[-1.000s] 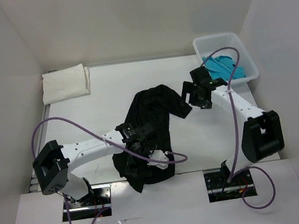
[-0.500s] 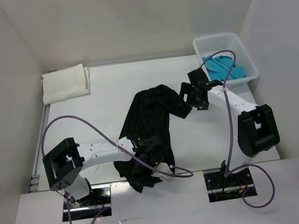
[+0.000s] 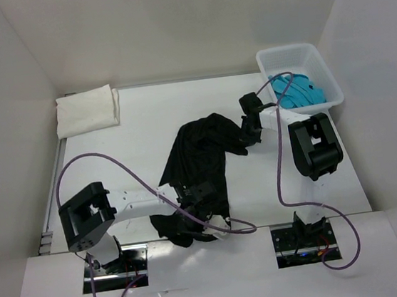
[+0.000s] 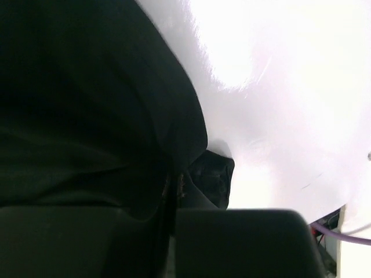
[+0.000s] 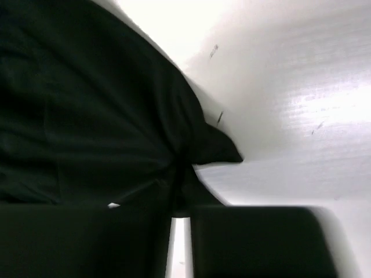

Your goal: Fold and stack the t-shirts

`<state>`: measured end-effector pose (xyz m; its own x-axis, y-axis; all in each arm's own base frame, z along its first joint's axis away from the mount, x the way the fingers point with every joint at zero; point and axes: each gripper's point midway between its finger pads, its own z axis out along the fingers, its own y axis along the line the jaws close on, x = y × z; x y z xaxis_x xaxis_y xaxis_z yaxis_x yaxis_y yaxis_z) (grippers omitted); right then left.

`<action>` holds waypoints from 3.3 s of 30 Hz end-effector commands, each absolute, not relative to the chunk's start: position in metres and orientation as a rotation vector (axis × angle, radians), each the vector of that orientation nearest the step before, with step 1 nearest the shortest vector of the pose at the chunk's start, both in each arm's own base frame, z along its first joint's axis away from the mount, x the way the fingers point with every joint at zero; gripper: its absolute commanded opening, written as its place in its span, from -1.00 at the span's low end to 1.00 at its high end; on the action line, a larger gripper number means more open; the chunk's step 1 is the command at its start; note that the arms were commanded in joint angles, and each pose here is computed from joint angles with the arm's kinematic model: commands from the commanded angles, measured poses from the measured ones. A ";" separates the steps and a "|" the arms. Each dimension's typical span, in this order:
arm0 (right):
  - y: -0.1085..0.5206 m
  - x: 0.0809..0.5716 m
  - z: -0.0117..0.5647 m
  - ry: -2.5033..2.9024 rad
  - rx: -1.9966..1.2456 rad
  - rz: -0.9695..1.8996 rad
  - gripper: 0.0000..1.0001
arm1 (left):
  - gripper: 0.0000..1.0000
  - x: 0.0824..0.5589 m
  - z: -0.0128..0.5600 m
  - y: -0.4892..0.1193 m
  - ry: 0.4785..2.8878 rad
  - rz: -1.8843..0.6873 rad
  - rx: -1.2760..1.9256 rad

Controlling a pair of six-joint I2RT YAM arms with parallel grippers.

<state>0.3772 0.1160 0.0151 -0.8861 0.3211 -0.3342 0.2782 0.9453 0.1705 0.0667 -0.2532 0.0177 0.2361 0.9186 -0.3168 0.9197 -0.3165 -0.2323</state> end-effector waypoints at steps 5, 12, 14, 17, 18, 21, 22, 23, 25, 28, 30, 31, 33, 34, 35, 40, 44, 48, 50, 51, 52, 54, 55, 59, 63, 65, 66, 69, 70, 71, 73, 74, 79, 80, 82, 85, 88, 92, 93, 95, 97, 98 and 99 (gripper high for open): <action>0.098 0.368 0.010 2.735 0.516 0.082 -1.00 | -1.00 0.161 0.073 -0.198 1.950 -0.187 2.182; 0.097 0.317 0.049 2.722 0.545 0.184 -1.00 | -1.00 0.293 0.125 -0.108 2.159 -0.045 1.699; 0.104 0.303 0.056 2.728 0.545 0.262 -1.00 | -1.00 0.325 0.117 -0.096 2.221 -0.066 1.578; 0.120 0.293 0.068 2.715 0.533 0.356 -1.00 | -0.23 0.383 0.122 -0.080 2.332 -0.117 1.263; 0.133 0.289 0.073 2.724 0.507 0.415 -1.00 | 0.25 0.394 0.125 -0.074 2.377 -0.152 1.130; 0.148 0.288 0.077 2.720 0.463 0.455 -1.00 | 0.49 0.416 0.144 -0.074 2.333 -0.128 1.077; 0.152 0.289 0.080 2.715 0.447 0.463 -1.00 | 0.60 0.415 0.158 -0.067 2.306 -0.063 1.058; 0.152 0.289 0.080 2.715 0.447 0.463 -1.00 | 0.65 0.413 0.158 -0.067 2.279 -0.012 1.079; 0.153 0.289 0.083 2.705 0.457 0.471 -1.00 | 0.74 0.405 0.184 -0.064 2.199 0.118 1.111; 0.155 0.290 0.085 2.691 0.449 0.497 -1.00 | 0.80 0.370 0.189 -0.076 2.151 0.129 1.247; 0.157 0.288 0.079 2.708 0.449 0.505 -1.00 | 0.80 0.346 0.165 -0.083 2.184 0.096 1.328; 0.157 0.288 0.079 2.708 0.449 0.505 -1.00 | 0.80 0.342 0.157 -0.080 2.209 0.128 1.345; 0.158 0.288 0.072 2.728 0.451 0.506 -1.00 | 0.80 0.338 0.126 -0.078 2.313 0.105 1.332; 0.162 0.289 0.075 2.723 0.434 0.514 -1.00 | 0.71 0.338 0.118 -0.068 2.385 0.073 1.237; 0.162 0.289 0.075 2.723 0.434 0.514 -1.00 | 0.67 0.343 0.116 -0.067 2.410 0.038 1.186; 0.163 0.287 0.074 2.730 0.427 0.497 -1.00 | 0.06 0.341 0.096 -0.063 2.537 -0.188 1.004; 0.161 0.288 0.077 2.718 0.428 0.491 -1.00 | 0.09 0.328 0.060 -0.065 2.639 -0.263 1.013; 0.161 0.288 0.076 2.726 0.430 0.485 -1.00 | 0.46 0.343 0.051 -0.059 2.666 -0.336 0.855; 0.161 0.288 0.076 2.726 0.430 0.485 -1.00 | 0.48 0.349 0.047 -0.061 2.670 -0.372 0.820; 0.161 0.288 0.076 2.726 0.430 0.485 -1.00 | 0.48 0.353 0.048 -0.064 2.661 -0.387 0.821; 0.161 0.288 0.076 2.726 0.430 0.485 -1.00 | 0.51 0.351 0.039 -0.064 2.687 -0.398 0.822; 0.157 0.288 0.074 2.728 0.425 0.451 -1.00 | 0.51 0.352 0.033 -0.066 2.698 -0.420 0.823; 0.157 0.288 0.074 2.728 0.425 0.451 -1.00 | 0.51 0.349 0.026 -0.068 2.720 -0.449 0.812; 0.153 0.292 0.080 2.718 0.422 0.434 -1.00 | -0.02 0.355 0.025 -0.079 2.698 -0.504 0.813; 0.142 0.324 0.112 2.630 0.399 0.432 -1.00 | -1.00 0.370 0.057 -0.088 2.607 -0.563 0.806; 0.137 0.353 0.148 2.548 0.360 0.430 -1.00 | -1.00 0.390 0.092 -0.082 2.534 -0.532 0.781; 0.126 0.366 0.162 2.510 0.373 0.412 -1.00 | -1.00 0.400 0.115 -0.073 2.492 -0.488 0.758; 0.111 0.404 0.237 2.348 0.342 0.390 -1.00 | -1.00 0.433 0.207 -0.047 2.310 -0.346 0.711; 0.097 0.413 0.258 2.291 0.364 0.354 -1.00 | -1.00 0.438 0.230 -0.029 2.277 -0.304 0.664; 0.091 0.422 0.294 2.203 0.359 0.351 -1.00 | -1.00 0.442 0.253 -0.021 2.229 -0.269 0.648; 0.075 0.426 0.340 2.083 0.375 0.336 -1.00 | -1.00 0.444 0.304 -0.012 2.121 -0.166 0.672; 0.074 0.421 0.354 2.056 0.371 0.343 -1.00 | -1.00 0.439 0.319 -0.012 2.089 -0.144 0.686; 0.078 0.398 0.336 2.115 0.350 0.399 -1.00 | -1.00 0.406 0.316 -0.013 2.106 -0.129 0.760; 0.081 0.391 0.324 2.148 0.344 0.415 -1.00 | -1.00 0.398 0.312 -0.009 2.113 -0.092 0.786; 0.085 0.370 0.279 2.244 0.375 0.446 -1.00 | -0.89 0.377 0.258 -0.009 2.240 -0.130 0.834; 0.105 0.336 0.217 2.368 0.393 0.575 -1.00 | 0.02 0.335 0.184 -0.022 2.382 -0.200 0.987; 0.133 0.302 0.168 2.507 0.392 0.674 -1.00 | 0.27 0.297 0.136 -0.025 2.521 -0.267 1.036; 0.138 0.283 0.141 2.578 0.428 0.674 -1.00 | 0.35 0.283 0.106 -0.022 2.661 -0.329 1.026; 0.137 0.280 0.140 2.579 0.428 0.674 -1.00 | 0.35 0.285 0.105 -0.022 2.672 -0.334 1.012; 0.135 0.281 0.139 2.576 0.433 0.659 -1.00 | 0.35 0.291 0.106 -0.023 2.692 -0.340 0.962; 0.134 0.284 0.142 2.565 0.434 0.651 -1.00 | 0.38 0.299 0.102 -0.024 2.701 -0.342 0.931; 0.132 0.283 0.141 2.572 0.428 0.633 -1.00 | 0.38 0.299 0.100 -0.026 2.709 -0.363 0.917; 0.132 0.283 0.141 2.572 0.428 0.633 -1.00 | 0.38 0.301 0.100 -0.030 2.709 -0.396 0.896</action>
<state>0.2708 0.1302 0.1201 -0.8800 0.3815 -0.2831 0.2217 0.8568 0.4656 0.2879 -0.0233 0.0942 -0.7583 0.5824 -0.2929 0.6380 0.7553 -0.1498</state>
